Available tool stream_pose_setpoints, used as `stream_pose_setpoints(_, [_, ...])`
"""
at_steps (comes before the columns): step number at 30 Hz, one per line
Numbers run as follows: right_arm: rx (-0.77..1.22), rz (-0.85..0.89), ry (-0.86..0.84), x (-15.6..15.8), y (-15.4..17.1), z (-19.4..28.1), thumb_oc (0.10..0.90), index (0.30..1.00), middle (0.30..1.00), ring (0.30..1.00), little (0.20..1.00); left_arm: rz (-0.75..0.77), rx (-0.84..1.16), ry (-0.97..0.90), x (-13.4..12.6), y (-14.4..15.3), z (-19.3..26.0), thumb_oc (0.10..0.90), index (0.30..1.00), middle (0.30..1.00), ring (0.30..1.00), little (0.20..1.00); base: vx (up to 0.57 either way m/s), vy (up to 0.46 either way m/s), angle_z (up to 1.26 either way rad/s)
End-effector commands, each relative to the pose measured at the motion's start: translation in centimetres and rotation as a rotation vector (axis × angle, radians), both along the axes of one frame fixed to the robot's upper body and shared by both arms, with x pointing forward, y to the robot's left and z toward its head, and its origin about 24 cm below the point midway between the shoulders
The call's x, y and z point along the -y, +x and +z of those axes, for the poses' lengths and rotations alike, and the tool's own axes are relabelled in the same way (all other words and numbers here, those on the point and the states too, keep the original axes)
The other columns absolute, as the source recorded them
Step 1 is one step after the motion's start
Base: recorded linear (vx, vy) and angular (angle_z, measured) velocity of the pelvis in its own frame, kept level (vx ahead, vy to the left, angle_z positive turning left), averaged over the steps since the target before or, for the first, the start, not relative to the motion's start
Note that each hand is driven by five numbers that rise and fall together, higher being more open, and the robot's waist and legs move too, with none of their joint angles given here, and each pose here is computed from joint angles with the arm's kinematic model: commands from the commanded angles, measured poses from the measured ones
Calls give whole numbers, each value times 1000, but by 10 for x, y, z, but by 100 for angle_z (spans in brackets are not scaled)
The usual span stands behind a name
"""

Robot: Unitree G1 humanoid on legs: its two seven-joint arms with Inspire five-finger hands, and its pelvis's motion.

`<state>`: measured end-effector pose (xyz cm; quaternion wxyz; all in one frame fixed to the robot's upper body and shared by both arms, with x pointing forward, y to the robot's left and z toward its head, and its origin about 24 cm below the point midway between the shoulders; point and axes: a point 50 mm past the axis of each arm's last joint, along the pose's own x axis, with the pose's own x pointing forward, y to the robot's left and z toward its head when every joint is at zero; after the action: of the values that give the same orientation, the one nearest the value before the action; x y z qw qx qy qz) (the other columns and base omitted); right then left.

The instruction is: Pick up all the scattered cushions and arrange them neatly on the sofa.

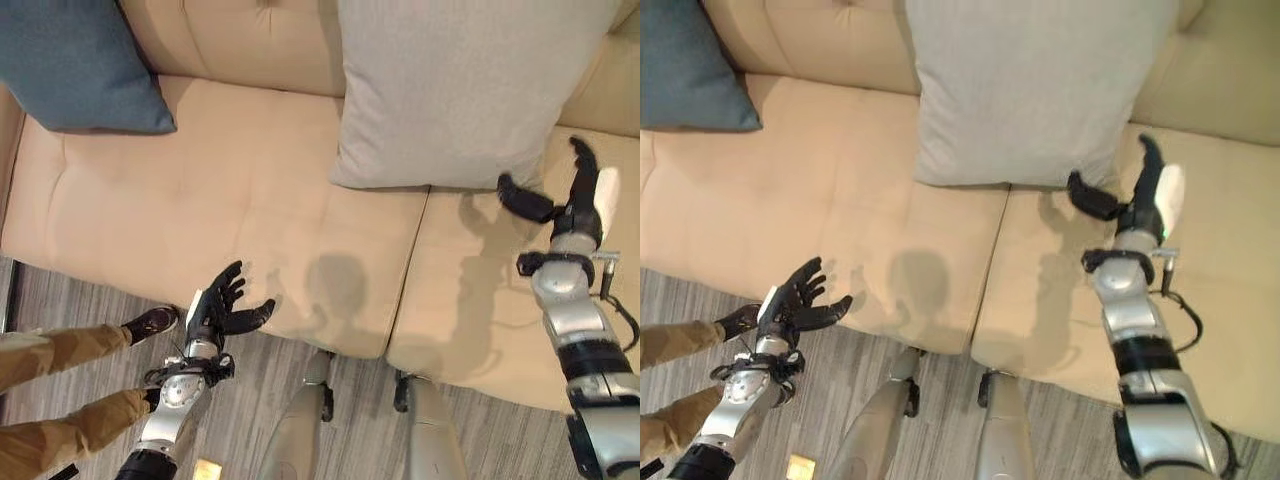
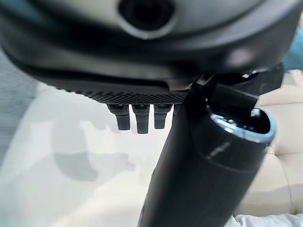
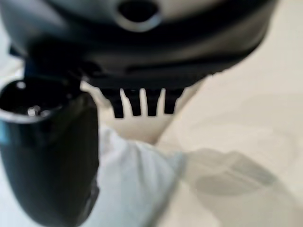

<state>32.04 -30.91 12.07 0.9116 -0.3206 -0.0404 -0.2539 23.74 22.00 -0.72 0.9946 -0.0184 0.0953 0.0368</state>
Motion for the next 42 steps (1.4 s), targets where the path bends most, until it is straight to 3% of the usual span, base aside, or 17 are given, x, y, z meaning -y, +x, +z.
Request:
stream_pose_setpoints(1, [-98,74,25,-4,-23,-43,800,900,900,900,900,19,-94,0,-12,-23,-24,800,900,900,900,900,74,0,4])
stream_pose_setpoints(6, [-297,79,116,-9,-55,-103,800,900,900,900,900,73,-220,-39,-10,-40,-51,800,900,900,900,900,50,-1,-1])
stream_pose_setpoints(9, [-484,52,225,-16,-91,-155,800,900,900,900,900,124,-306,-46,-9,-52,-69,800,900,900,900,900,44,-15,-5])
stream_pose_setpoints(16, [-705,26,327,-30,-135,-206,800,900,900,900,900,152,-475,56,-15,-71,-98,800,900,900,900,900,23,-31,-5])
stream_pose_setpoints(21, [-915,-72,464,-46,-183,-249,800,900,900,900,900,177,-761,153,-21,-114,-135,800,900,900,900,900,-36,-90,-4])
stream_pose_setpoints(26, [-950,-127,509,-46,-191,-257,800,900,900,900,900,198,-794,160,-20,-117,-138,800,900,900,900,900,-206,-83,3])
stream_pose_setpoints(34, [-1036,-112,407,-37,-190,-256,800,900,900,900,900,142,-843,157,-5,-125,-146,800,900,900,900,900,-234,59,14])
stream_pose_setpoints(42, [-1066,-84,375,-47,-185,-259,800,900,900,900,900,100,-763,192,2,-100,-138,800,900,900,900,900,-260,174,11])
